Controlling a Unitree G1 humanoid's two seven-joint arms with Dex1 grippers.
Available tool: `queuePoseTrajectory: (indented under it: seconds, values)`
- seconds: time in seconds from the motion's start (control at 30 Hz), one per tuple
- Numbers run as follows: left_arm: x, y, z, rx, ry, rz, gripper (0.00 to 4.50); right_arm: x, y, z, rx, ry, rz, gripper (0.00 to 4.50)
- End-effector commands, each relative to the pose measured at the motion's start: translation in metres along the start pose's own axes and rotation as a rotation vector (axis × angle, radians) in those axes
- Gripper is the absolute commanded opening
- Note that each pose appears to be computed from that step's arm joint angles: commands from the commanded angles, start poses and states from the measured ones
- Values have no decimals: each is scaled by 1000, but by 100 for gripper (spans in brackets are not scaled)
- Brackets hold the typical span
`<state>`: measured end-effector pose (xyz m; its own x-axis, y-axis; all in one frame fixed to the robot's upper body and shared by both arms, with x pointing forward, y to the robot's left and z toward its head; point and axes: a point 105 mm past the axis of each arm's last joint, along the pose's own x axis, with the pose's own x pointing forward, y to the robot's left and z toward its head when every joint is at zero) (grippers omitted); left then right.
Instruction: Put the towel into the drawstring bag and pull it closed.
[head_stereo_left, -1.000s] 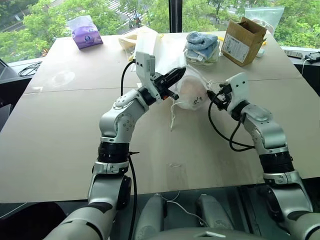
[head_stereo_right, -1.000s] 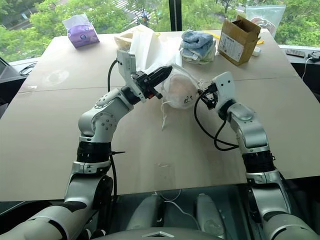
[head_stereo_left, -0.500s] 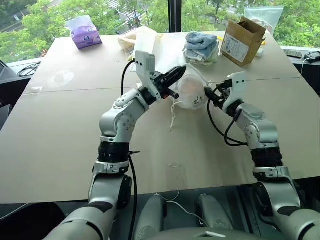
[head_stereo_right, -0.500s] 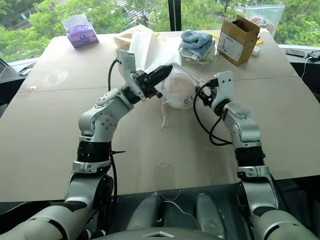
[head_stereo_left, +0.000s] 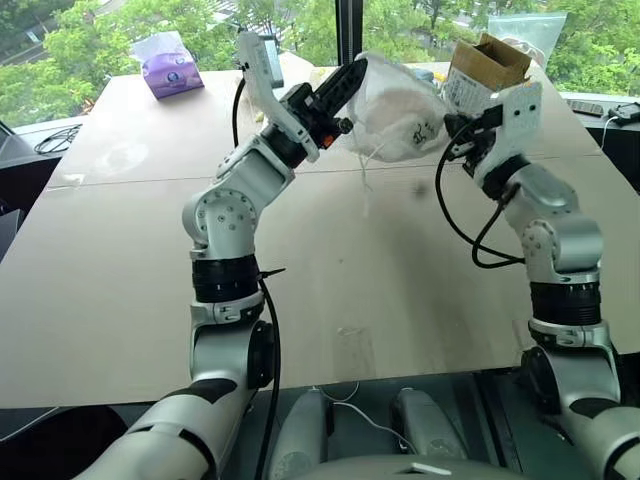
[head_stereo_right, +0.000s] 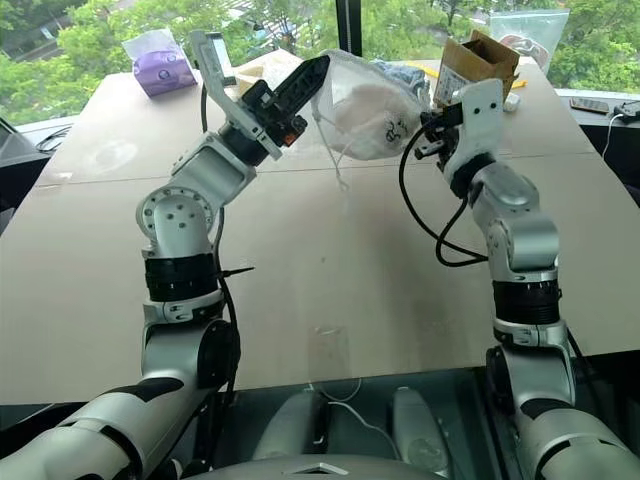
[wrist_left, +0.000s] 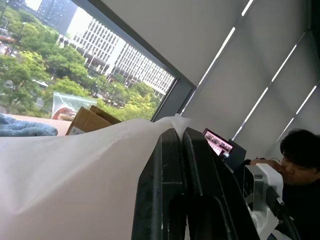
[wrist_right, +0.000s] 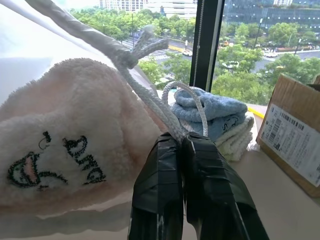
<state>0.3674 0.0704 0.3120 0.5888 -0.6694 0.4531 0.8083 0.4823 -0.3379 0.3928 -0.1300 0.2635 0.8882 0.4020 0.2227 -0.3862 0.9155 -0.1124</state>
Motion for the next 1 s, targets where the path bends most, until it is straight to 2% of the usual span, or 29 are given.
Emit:
queuePoseTrajectory:
  seconds: [0.03, 0.1, 0.17, 0.27, 0.33, 0.43, 0.53, 0.77, 0.87, 0.93, 1.0]
  values:
    - [3, -14, 9, -2, -26, -44, 0, -7, 6, 32, 3, -75, 36, 5]
    - [3, -12, 11, -44, -36, -33, 0, -16, 8, 44, 86, -76, 58, 73]
    - [3, -12, 16, -92, -58, -24, 0, -26, 14, 56, 153, -70, 104, 108]
    - [3, -12, 20, -156, -72, -22, 0, -33, 19, 75, 290, -72, 147, 273]
    - [4, -14, 21, -193, -72, -30, 0, -34, 21, 82, 413, -52, 165, 330]
    - [5, -15, 15, -201, -41, -32, 0, -34, 13, 75, 449, 20, 106, 330]
    - [3, -13, 12, -242, -44, -24, 0, -41, 10, 51, 333, 139, 74, 330]
    - [-15, -5, -1, -323, -34, -44, 0, -55, 18, 8, 113, 272, 114, 330]
    - [-23, 4, -6, -400, -44, -29, 0, -61, 13, -6, 130, 305, 115, 330]
    - [-27, 8, -6, -466, -72, -26, 0, -61, 11, -13, 234, 300, 96, 330]
    - [-30, 14, -11, -494, -70, 4, 0, -58, 22, -9, 301, 256, 149, 330]
